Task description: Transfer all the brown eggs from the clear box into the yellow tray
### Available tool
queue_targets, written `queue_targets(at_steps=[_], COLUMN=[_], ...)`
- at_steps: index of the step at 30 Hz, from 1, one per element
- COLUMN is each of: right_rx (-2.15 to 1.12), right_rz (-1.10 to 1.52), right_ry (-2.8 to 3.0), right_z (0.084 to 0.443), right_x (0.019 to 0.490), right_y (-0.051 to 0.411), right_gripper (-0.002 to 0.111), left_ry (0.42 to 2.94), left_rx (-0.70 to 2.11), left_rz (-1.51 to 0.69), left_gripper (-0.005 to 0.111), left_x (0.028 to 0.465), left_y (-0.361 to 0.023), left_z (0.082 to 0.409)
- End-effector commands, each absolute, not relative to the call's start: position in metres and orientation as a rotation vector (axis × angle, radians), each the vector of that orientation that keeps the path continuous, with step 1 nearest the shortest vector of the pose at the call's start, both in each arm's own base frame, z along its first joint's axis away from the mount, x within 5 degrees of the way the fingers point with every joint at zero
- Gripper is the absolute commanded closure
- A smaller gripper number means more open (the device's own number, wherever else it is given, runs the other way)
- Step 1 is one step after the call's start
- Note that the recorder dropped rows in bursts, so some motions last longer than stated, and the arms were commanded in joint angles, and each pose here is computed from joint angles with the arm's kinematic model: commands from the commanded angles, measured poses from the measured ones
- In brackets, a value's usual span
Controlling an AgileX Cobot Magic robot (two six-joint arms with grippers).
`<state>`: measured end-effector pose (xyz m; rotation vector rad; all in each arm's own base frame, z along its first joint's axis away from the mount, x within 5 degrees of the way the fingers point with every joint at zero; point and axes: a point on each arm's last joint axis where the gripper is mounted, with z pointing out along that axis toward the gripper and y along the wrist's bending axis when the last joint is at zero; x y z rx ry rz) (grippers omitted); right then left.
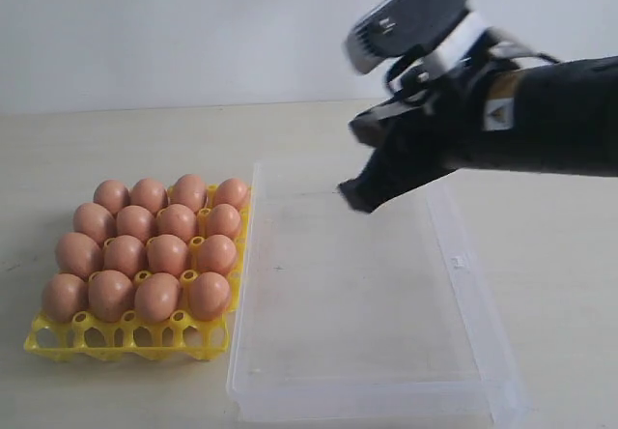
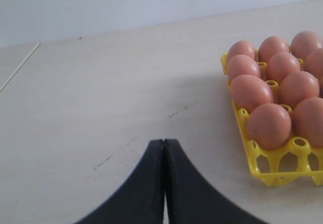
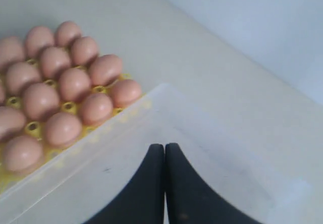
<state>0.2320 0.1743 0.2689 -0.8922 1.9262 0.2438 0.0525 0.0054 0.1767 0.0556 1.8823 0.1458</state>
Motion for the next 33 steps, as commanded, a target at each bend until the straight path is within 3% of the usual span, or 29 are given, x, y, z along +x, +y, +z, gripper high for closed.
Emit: queue_targets(at_steps=[1,5,12,14,33], right_rx=[-0.652,-0.468,-0.202,-0.175,-0.078], right_rz=[0.177,0.072,0.089,0.088,0.183], right_ry=[1.805,1.724,1.575,1.556,1.437], right_z=[0.291,0.29,0.225,0.21,0.217], right_x=[0.219,0.17,0.077,0.07,0.055], right_y=[0.113,0.055,0.014,0.012,0.009], right_gripper=[0.108,0.108,0.108,0.108,0.108], left_ry=[1.863,1.863,1.863,1.863,1.863], left_rx=[0.055,0.055,0.055,0.055,0.055], left_rz=[0.137,0.137,0.137,0.137,0.137], left_gripper=[0.107,0.107,0.107,0.107,0.107], left_x=[0.052,0.052,0.052,0.052,0.052], left_y=[0.005,0.005,0.005,0.005,0.005], left_z=[0.179,0.179,0.179,0.179,0.179])
